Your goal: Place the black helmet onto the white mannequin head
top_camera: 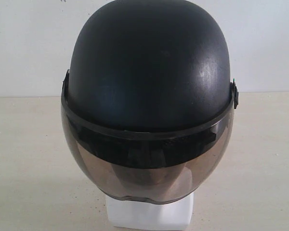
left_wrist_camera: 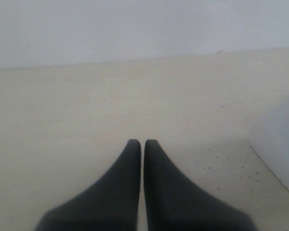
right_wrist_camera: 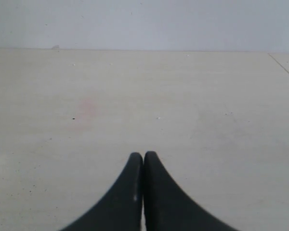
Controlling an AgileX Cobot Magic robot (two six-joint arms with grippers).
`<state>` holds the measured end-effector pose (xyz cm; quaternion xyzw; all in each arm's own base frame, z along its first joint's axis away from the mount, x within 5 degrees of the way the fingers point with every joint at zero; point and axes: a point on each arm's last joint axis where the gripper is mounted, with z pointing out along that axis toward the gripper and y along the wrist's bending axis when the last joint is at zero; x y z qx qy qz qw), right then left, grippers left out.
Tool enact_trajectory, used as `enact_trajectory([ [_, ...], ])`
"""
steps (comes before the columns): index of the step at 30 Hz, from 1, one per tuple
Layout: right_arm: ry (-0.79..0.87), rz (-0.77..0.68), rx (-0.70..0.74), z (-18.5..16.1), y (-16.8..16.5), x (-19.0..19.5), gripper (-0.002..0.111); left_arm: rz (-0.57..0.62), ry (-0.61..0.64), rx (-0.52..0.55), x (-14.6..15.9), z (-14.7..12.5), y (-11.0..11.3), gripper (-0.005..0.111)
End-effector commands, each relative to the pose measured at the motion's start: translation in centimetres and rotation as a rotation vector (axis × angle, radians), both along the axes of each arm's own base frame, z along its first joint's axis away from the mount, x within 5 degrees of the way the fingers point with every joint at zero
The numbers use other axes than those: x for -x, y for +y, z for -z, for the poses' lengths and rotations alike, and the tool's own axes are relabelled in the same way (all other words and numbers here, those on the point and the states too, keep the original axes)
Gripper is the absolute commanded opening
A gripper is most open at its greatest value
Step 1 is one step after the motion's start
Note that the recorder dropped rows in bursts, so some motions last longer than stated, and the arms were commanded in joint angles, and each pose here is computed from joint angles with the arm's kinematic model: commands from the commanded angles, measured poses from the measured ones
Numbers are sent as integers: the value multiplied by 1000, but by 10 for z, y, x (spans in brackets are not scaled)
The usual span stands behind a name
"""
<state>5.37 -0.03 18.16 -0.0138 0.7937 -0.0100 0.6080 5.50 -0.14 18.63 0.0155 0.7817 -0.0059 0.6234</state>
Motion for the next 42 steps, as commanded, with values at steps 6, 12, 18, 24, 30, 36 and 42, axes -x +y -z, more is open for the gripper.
enact_trajectory([
  [6, -9, 3, -2, -1, 0, 0, 0, -29, 2, 18, 1, 1, 1, 4],
  [12, -9, 3, -2, -1, 0, 0, 0, -33, 3, 48, 1, 1, 1, 4],
  [18, -9, 3, -2, -1, 0, 0, 0, -26, 2, 16, 1, 1, 1, 4],
  [24, -9, 3, -2, -1, 0, 0, 0, -12, 1, -45, 1, 1, 1, 4],
  [30, -9, 3, -2, -1, 0, 0, 0, -12, 1, -45, 1, 1, 1, 4],
  [36, -9, 3, -2, -1, 0, 0, 0, -12, 1, -47, 1, 1, 1, 4],
  [42, -9, 3, -2, -1, 0, 0, 0, -12, 1, -47, 1, 1, 1, 4],
])
